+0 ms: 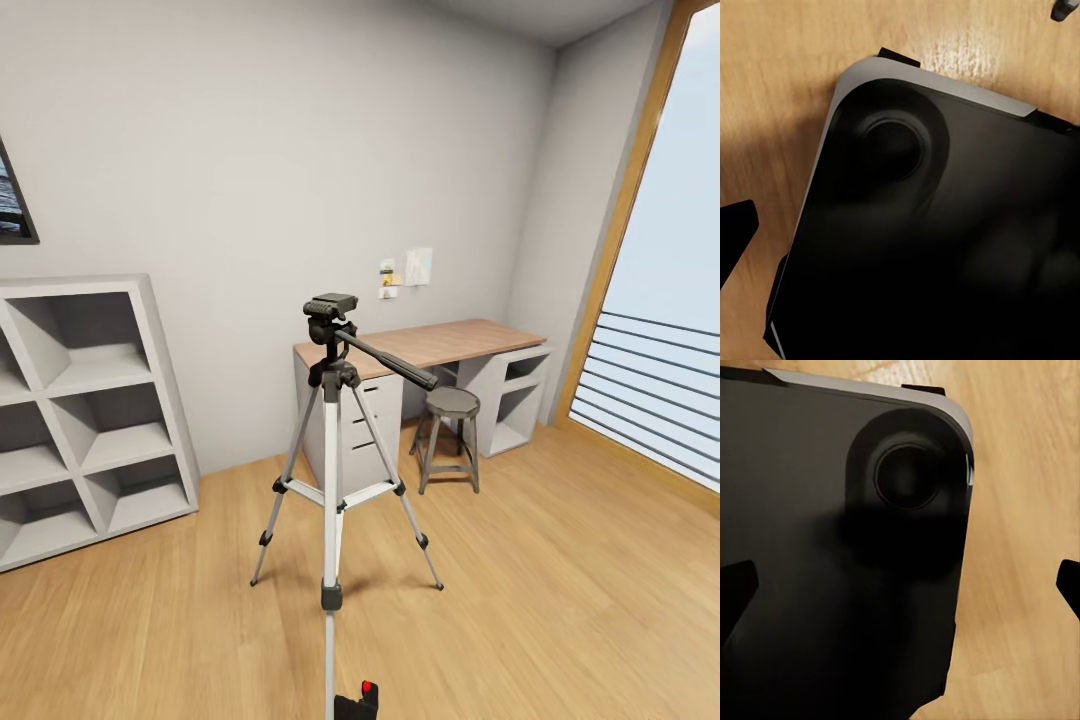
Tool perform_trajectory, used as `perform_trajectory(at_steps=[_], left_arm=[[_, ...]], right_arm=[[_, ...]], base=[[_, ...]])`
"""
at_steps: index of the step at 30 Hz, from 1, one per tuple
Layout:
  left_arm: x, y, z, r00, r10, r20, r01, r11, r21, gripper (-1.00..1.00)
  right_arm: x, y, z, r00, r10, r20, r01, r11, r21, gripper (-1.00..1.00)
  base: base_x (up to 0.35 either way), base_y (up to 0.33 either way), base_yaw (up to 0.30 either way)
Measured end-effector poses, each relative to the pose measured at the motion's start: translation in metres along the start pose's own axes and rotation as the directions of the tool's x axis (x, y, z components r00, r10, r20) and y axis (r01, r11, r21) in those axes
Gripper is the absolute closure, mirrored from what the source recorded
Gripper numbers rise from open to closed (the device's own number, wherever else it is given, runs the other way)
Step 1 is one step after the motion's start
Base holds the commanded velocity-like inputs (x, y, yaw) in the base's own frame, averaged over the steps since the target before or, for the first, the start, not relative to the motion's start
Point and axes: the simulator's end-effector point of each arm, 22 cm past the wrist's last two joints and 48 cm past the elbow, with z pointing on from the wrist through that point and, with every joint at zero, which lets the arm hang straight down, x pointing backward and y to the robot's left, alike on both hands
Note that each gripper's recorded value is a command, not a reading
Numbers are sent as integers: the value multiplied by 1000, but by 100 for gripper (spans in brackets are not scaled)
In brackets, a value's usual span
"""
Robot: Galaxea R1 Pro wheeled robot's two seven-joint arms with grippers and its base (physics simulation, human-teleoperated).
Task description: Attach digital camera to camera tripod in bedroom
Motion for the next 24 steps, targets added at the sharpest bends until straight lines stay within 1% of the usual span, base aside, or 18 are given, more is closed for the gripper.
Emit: perform_trajectory(at_steps=[5,6,10,11,14,19,24], left_arm=[[0,0,0,1000,0,1,0,1000,-1,-100],[0,-1,0,1000,-1,0,1,1000,-2,-100],[0,-1,0,1000,0,0,0,1000,-1,-100],[0,-2,0,1000,0,0,0,1000,-1,-100],[1,-2,0,1000,1,0,-1,1000,-1,-100],[0,-2,0,1000,0,1,0,1000,-2,-100],[0,-2,0,1000,1,0,-1,1000,-1,-100]], right_arm=[[0,1,0,1000,-17,0,17,1000,-2,-100],[1,-2,0,1000,-27,-5,27,1000,10,-100],[-1,-3,0,999,-32,-4,32,999,11,-100],[-15,-1,0,999,-34,28,34,999,10,-100],[-32,4,0,997,-36,61,36,999,3,-100],[-42,8,-1,996,-41,83,41,999,-3,-100],[-45,4,-1,995,-43,89,43,999,2,-100]], base=[[0,0,0],[0,0,0],[0,0,0],[0,0,0],[0,0,0],[0,0,0],[0,0,0]])
